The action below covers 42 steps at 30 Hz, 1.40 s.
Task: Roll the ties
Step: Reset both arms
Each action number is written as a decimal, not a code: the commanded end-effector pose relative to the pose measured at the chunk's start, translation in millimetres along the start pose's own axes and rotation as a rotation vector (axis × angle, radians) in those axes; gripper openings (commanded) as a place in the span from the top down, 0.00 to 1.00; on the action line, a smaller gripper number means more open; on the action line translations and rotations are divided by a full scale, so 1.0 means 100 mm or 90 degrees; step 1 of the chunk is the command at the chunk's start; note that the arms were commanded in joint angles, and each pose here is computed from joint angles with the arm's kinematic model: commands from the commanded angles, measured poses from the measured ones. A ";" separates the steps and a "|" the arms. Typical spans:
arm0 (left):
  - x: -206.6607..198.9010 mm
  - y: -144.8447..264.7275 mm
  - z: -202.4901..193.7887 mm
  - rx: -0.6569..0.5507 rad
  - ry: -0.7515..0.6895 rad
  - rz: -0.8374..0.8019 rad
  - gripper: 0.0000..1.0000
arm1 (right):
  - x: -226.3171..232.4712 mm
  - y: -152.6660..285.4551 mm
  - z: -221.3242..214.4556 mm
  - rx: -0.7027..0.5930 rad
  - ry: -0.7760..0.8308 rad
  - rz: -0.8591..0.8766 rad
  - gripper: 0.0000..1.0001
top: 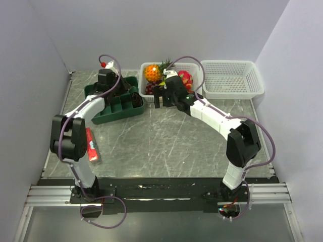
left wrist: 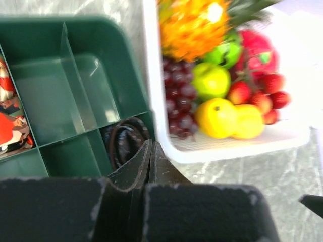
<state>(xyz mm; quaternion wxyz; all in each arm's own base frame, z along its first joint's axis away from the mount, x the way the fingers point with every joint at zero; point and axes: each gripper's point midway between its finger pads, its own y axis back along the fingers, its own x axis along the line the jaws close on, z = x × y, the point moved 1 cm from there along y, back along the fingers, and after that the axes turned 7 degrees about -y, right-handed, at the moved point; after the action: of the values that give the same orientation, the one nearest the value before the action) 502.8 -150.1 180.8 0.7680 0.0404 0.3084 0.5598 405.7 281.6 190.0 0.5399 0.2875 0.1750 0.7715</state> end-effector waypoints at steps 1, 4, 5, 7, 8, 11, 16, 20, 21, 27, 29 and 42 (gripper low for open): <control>0.01 0.05 -0.03 0.011 0.001 0.010 0.99 | 0.04 0.29 0.24 -0.048 -0.014 0.023 0.01; 0.00 0.05 -0.14 0.014 0.007 -0.003 0.99 | 0.01 0.32 0.20 -0.042 -0.010 0.018 0.01; -0.01 0.05 -0.18 0.019 0.011 -0.007 0.99 | 0.00 0.33 0.20 -0.042 -0.008 0.017 0.01; -0.01 0.07 -0.28 0.037 0.018 -0.011 0.99 | -0.03 0.36 0.20 -0.045 -0.007 0.012 0.01; -0.03 0.09 -0.30 0.039 0.019 -0.019 0.99 | -0.03 0.37 0.19 -0.043 -0.005 0.011 0.01; -0.13 0.40 -0.39 0.028 0.018 -0.047 0.99 | -0.08 0.42 0.17 -0.040 0.002 0.004 0.01; -0.15 0.84 -0.92 0.094 0.010 -0.028 0.99 | -0.12 0.48 0.11 -0.039 0.000 0.003 0.01; -0.01 1.07 -1.19 0.127 0.034 0.031 0.99 | -0.16 0.46 0.06 -0.031 -0.004 -0.001 0.01; 0.06 1.11 -1.21 0.124 0.034 0.058 0.99 | -0.15 0.46 0.05 -0.029 -0.003 -0.002 0.01; 0.19 1.33 -1.31 0.132 0.024 0.105 0.99 | -0.21 0.44 0.01 -0.022 0.001 -0.014 0.01; 0.38 1.36 -1.44 0.158 0.023 0.170 0.99 | -0.21 0.44 0.00 -0.020 0.003 -0.016 0.01; 1.02 0.82 -1.52 0.229 0.007 0.354 0.99 | -0.26 0.48 -0.02 -0.017 0.001 -0.020 0.01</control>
<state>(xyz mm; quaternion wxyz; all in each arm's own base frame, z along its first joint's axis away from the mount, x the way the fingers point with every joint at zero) 343.9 -88.9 47.5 0.5964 0.2441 0.4023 0.6503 380.1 251.7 188.7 0.5455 0.2906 0.1903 0.7628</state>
